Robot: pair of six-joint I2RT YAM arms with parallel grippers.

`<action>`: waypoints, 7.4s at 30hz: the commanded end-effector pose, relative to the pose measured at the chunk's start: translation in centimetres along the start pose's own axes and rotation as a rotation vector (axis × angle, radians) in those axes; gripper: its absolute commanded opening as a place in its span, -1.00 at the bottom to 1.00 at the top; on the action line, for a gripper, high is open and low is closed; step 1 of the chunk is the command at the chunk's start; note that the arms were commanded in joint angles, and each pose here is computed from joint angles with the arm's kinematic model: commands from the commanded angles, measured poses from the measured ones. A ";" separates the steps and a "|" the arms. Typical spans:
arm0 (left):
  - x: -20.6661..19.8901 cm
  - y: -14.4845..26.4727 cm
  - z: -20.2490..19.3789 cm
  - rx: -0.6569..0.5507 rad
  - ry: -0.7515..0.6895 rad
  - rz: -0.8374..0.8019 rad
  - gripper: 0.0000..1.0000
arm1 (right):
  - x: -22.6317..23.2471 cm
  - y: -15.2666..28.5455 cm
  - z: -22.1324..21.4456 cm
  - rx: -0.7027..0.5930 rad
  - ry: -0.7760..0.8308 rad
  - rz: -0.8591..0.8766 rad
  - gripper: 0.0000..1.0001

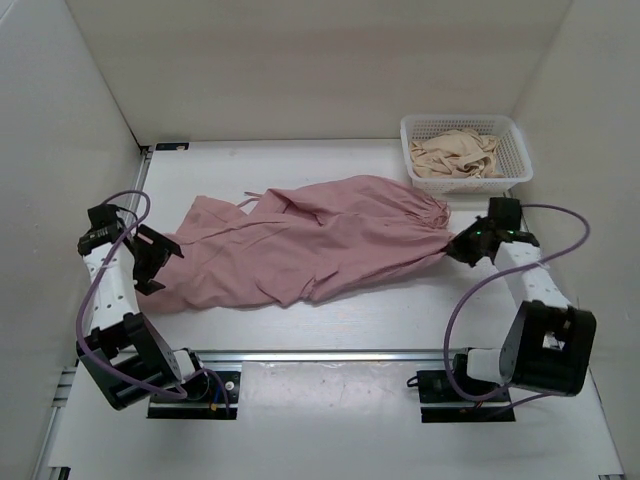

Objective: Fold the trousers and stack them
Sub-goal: Flatten the trousers out

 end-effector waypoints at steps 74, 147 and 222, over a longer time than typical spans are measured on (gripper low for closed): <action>1.6 -6.1 1.1 0.092 -0.007 0.293 0.36 | -4.6 7.6 5.0 -0.237 -0.198 0.000 -1.00; 1.6 3.7 12.3 -0.246 0.096 0.326 -0.80 | -3.4 11.2 4.0 -0.250 -0.187 0.028 -1.00; -24.9 2.6 18.6 -0.413 -0.511 -0.208 -0.80 | 0.6 -5.6 11.1 0.013 0.070 -0.259 0.57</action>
Point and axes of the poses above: each gripper's point midway between its finger pads, its own y axis back along the fingers, its own x axis along the line the jaws close on, z = x × y, the point moved 6 cm from there along y, back along the fingers, and after that the axes turned 12 degrees about -y, right-handed, at the moved point
